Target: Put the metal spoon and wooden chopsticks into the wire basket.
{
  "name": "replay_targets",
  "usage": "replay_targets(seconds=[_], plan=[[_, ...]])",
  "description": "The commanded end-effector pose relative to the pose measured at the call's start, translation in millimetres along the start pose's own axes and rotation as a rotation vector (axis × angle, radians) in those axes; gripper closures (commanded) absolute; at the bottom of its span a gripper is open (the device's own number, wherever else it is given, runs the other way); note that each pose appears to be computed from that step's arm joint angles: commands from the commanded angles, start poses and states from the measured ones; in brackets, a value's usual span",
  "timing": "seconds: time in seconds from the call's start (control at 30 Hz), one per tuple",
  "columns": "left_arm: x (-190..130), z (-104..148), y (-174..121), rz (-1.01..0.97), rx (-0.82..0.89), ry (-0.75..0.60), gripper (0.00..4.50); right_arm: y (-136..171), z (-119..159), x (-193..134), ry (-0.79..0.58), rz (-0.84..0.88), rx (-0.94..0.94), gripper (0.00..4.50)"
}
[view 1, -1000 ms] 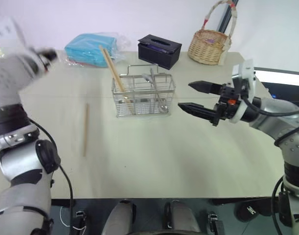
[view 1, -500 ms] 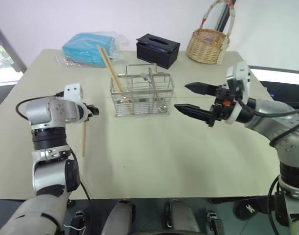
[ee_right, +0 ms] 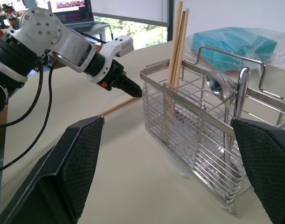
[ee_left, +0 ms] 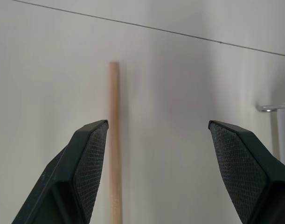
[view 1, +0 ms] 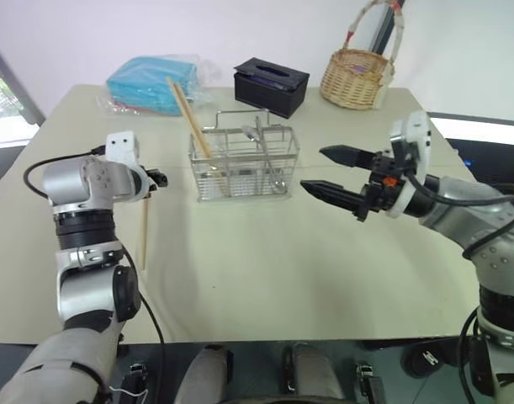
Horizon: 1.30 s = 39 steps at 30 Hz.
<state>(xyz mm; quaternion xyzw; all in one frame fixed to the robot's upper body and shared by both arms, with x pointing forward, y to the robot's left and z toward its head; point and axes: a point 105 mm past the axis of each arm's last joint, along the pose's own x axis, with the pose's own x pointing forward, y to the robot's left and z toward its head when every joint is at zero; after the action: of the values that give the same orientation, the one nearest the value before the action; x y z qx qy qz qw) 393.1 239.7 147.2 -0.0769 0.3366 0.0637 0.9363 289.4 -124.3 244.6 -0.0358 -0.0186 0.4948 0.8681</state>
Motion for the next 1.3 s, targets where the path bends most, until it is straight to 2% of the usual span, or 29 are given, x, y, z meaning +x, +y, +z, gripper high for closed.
replay_targets(seconds=[0.03, 0.4, 0.5, 0.67, 0.7, 0.87, 0.93, 1.1, 1.2, 1.3], plan=[[-2.4, -4.7, 16.7, 0.046, -0.022, 0.000, 0.88, 1.4, 12.5, -0.8, -0.036, 0.009, -0.040, 0.00], [16.2, -43.7, 14.6, 0.016, -0.044, 0.130, 0.88, 9.8, 6.2, -2.4, -0.017, 0.036, -0.030, 0.00], [15.9, -41.5, 12.3, 0.003, -0.051, 0.121, 1.65, 8.9, 6.4, -1.7, -0.019, 0.032, -0.030, 0.00], [14.3, -34.1, 12.0, 0.003, -0.056, 0.096, 4.20, 8.4, 7.1, -1.3, -0.022, 0.033, -0.029, 0.00], [14.2, -33.4, 12.1, 0.004, -0.056, 0.093, 4.44, 8.2, 7.1, -1.2, -0.022, 0.033, -0.029, 0.00], [11.8, -18.5, 14.6, 0.014, -0.058, 0.032, 4.44, 7.9, 7.9, -0.6, -0.028, 0.032, -0.032, 0.00], [9.8, -2.8, 19.4, 0.033, -0.074, -0.040, 4.44, 7.5, 8.2, -0.1, -0.029, 0.031, -0.033, 0.00], [-18.1, 74.8, 39.0, 0.102, -0.068, -0.431, 4.44, 6.0, 9.9, -1.0, -0.030, 0.023, -0.040, 0.00], [-71.9, 139.3, 50.4, 0.153, -0.061, -0.850, 4.44, 4.7, 14.5, -1.9, -0.042, 0.018, -0.052, 0.00], [-118.1, 175.2, 43.9, 0.072, -0.098, -1.094, 4.44, 0.7, 20.0, -2.3, -0.061, 0.002, -0.062, 0.00]])
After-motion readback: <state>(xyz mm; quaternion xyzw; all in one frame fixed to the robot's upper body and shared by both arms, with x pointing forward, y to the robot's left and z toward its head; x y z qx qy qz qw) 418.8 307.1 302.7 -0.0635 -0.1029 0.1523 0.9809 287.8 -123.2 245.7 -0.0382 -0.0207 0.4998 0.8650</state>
